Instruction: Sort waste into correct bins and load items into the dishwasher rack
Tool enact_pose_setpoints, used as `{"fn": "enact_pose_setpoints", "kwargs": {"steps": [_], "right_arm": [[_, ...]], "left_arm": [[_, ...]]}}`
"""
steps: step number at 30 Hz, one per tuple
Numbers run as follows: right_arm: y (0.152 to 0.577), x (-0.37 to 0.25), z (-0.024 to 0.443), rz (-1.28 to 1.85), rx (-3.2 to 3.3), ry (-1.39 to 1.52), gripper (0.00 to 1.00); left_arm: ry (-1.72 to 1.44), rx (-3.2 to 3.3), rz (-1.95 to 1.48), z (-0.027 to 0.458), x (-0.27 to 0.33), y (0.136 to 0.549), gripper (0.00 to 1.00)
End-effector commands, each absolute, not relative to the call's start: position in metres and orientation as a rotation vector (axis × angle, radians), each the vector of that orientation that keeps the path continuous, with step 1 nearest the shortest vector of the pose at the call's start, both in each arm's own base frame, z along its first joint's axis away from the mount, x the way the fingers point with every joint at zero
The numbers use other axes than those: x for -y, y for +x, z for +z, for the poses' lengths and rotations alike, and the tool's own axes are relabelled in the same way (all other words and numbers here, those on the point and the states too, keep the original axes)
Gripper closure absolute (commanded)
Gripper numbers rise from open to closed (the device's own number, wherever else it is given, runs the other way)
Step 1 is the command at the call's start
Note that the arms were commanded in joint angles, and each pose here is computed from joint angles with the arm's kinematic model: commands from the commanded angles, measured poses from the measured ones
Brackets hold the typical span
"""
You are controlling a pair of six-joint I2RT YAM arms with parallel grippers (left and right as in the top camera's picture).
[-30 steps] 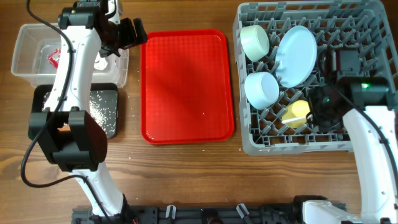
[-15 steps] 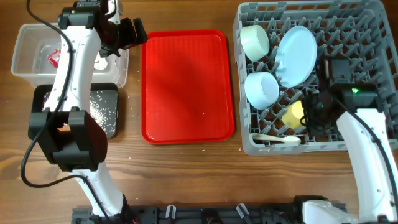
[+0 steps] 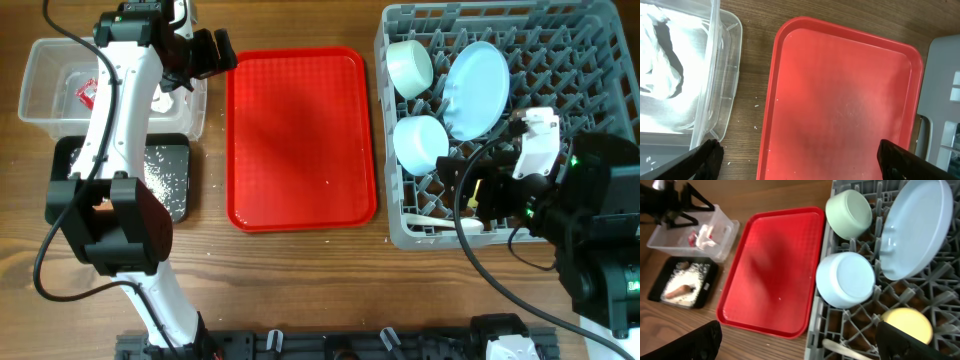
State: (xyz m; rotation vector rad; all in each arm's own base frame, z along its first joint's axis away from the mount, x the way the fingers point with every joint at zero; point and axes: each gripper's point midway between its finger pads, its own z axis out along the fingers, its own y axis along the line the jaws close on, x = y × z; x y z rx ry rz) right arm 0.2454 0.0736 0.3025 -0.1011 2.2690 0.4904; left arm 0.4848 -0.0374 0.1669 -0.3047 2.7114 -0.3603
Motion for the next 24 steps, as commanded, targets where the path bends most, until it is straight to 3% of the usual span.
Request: {"fn": "enact_pose_setpoints", "kwargs": {"steps": [1, 8, 18, 24], "right_arm": [[0.252, -0.066, 0.304, 0.411, -2.256, -0.12, 0.0], [0.29, -0.051, 0.311, 0.269, -2.026, -0.079, 0.0], [0.251, -0.05, 0.202, 0.308, -1.702, -0.077, 0.0], [0.244, -0.042, 0.163, 0.262, -1.663, -0.057, 0.0]], "left_arm": [[-0.315, -2.658, -0.353, 0.188, 0.034, 0.487, 0.0], [-0.315, -2.658, -0.353, 0.188, 0.034, 0.487, 0.0], [-0.315, -2.658, -0.353, 0.188, 0.034, 0.487, 0.0], [-0.315, -2.658, -0.353, 0.188, 0.034, 0.487, 0.0]]}}
